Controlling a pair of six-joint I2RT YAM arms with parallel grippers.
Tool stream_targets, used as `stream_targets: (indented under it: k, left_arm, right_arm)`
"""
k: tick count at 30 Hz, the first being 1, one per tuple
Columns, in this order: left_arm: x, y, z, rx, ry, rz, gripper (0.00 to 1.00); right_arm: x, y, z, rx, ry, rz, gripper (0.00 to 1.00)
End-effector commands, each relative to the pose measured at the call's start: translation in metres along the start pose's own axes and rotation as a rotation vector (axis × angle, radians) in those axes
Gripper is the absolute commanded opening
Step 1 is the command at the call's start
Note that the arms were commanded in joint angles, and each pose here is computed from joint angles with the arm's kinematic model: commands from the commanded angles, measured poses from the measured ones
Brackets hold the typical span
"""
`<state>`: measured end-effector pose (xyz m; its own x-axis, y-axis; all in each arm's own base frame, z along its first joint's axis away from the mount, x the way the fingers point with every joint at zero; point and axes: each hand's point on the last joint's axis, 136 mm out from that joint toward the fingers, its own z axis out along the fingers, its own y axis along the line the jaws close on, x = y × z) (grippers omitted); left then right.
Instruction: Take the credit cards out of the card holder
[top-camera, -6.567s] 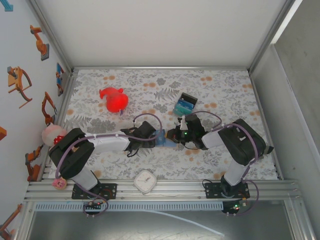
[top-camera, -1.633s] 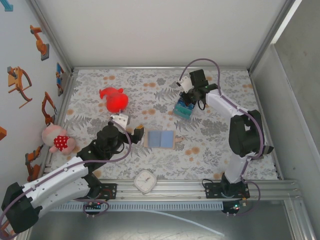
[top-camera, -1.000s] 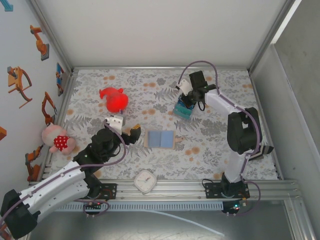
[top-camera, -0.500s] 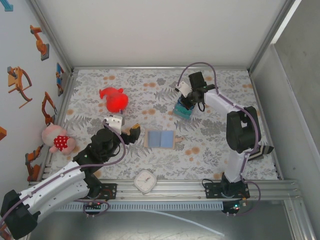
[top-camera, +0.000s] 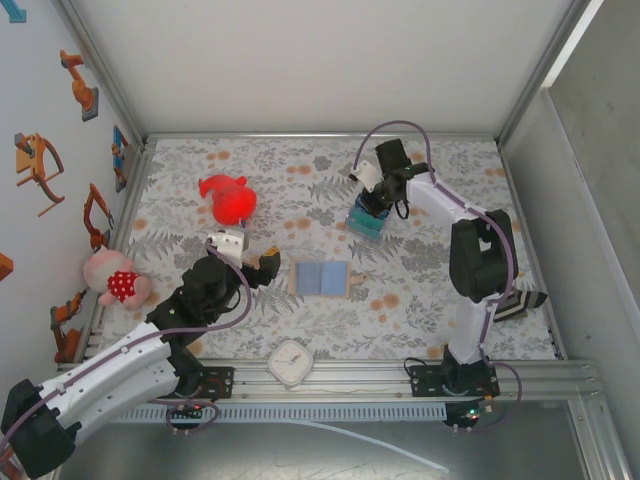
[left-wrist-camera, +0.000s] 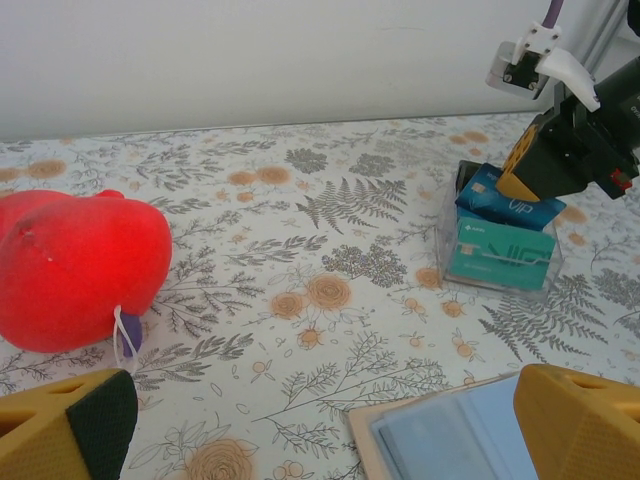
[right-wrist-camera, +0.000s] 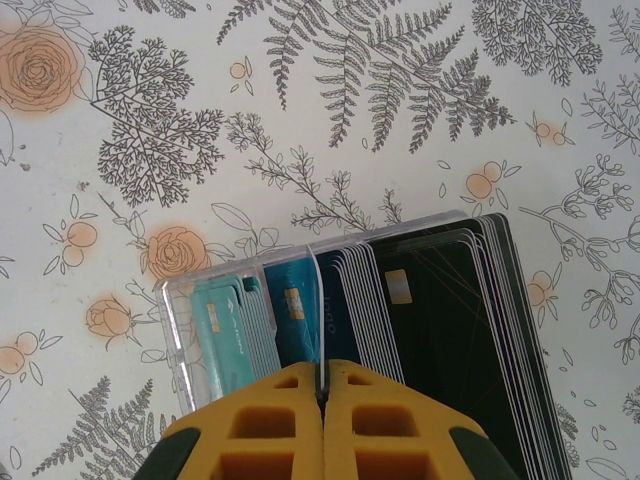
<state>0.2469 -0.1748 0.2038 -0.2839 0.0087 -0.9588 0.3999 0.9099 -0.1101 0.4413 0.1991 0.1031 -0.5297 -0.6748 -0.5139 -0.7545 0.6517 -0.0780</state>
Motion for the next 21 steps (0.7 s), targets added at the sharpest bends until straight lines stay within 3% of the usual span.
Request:
stream_targets:
  k: [1, 12, 21]
  left_arm:
    - [-0.008, 0.002, 0.0, -0.013, -0.029, -0.025, 0.97]
    - [-0.005, 0.003, 0.001, -0.015, -0.022, -0.034, 0.97]
    - [-0.008, 0.006, -0.001, -0.034, -0.025, -0.039, 0.97]
  right_arm:
    - [0.02, 0.0, 0.007, -0.016, 0.09, -0.007, 0.0]
    - [0.026, -0.002, 0.008, -0.006, 0.128, -0.009, 0.0]
    - [0.01, -0.007, -0.01, 0.032, 0.069, 0.029, 0.14]
